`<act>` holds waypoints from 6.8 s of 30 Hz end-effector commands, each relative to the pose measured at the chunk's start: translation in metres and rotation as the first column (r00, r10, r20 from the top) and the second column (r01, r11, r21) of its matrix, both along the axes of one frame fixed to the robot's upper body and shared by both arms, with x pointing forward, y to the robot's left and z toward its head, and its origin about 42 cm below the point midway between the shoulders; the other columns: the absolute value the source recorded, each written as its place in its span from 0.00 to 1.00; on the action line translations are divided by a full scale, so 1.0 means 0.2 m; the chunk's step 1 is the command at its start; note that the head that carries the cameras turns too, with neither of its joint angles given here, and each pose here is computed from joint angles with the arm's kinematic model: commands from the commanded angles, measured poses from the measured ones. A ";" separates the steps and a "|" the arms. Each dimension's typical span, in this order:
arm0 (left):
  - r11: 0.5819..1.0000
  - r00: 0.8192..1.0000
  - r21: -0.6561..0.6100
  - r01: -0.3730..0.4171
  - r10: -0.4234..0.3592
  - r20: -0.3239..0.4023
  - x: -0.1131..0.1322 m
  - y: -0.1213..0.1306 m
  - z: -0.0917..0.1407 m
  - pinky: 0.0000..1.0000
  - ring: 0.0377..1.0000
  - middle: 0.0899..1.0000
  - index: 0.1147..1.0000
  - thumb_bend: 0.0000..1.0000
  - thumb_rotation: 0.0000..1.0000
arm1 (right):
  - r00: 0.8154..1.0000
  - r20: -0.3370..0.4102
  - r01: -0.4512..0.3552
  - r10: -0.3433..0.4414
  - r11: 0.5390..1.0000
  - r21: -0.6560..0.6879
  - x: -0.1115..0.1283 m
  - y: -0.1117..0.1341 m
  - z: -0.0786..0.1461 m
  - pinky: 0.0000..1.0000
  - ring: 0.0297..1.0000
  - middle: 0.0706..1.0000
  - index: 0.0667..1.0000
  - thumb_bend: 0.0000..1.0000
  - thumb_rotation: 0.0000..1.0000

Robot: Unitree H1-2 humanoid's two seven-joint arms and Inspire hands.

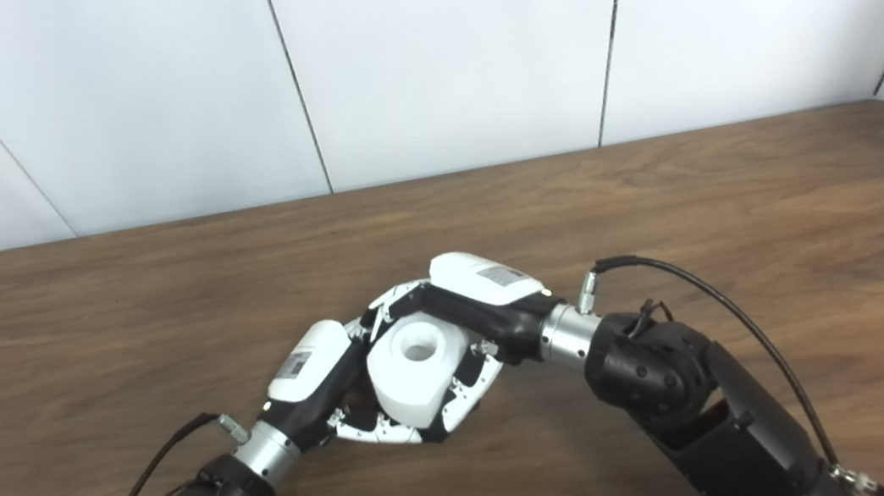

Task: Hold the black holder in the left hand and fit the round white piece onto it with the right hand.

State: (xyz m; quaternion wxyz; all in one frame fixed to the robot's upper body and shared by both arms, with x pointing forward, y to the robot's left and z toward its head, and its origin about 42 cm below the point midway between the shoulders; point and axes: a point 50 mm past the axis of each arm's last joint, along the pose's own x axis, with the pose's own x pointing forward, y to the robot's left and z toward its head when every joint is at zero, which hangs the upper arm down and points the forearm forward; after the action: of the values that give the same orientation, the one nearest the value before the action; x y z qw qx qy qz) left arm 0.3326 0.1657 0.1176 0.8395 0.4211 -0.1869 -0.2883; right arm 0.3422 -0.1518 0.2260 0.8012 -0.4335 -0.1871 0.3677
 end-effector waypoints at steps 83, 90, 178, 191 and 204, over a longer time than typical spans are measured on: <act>0.995 0.988 0.098 0.001 0.014 -0.157 -0.07 0.04 -0.15 0.82 0.89 0.86 0.41 0.52 0.05 | 1.000 0.002 0.024 -0.024 1.000 -0.005 0.04 -0.07 0.11 0.69 0.89 1.00 1.00 1.00 0.29; 0.995 0.988 0.104 0.002 0.014 -0.154 -0.07 0.04 -0.15 0.82 0.89 0.87 0.41 0.52 0.05 | 1.000 -0.003 0.021 -0.021 1.000 0.011 0.04 -0.07 0.11 0.70 0.90 1.00 1.00 1.00 0.29; 0.963 0.960 0.149 -0.225 0.245 -0.136 0.00 0.22 -0.03 0.79 0.93 0.99 1.00 0.91 0.10 | 0.823 -0.030 0.491 -0.568 0.683 0.540 0.09 -0.56 -0.02 0.56 0.68 0.80 0.83 0.76 0.12; 0.958 0.952 -0.045 -0.281 0.273 -0.139 -0.01 0.28 -0.01 0.73 0.89 0.94 0.92 0.73 0.01 | 0.835 -0.040 0.475 -0.549 0.683 0.555 0.08 -0.54 -0.02 0.55 0.67 0.80 0.81 0.73 0.07; 0.591 0.866 -0.642 -0.489 0.416 -0.277 -0.07 0.31 0.13 0.46 0.56 0.64 0.63 0.31 0.00 | 0.808 -0.062 0.482 -0.585 0.598 0.640 0.01 -0.44 -0.13 0.51 0.62 0.67 0.66 0.53 0.02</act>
State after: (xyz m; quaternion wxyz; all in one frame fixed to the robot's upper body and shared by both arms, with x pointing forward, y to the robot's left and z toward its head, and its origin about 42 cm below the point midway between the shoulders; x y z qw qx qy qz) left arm 0.3105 0.2208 0.1218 0.9931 0.0931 -0.0705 0.0073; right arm 0.3405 -0.2377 0.1858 0.9628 -0.2043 -0.1765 0.0070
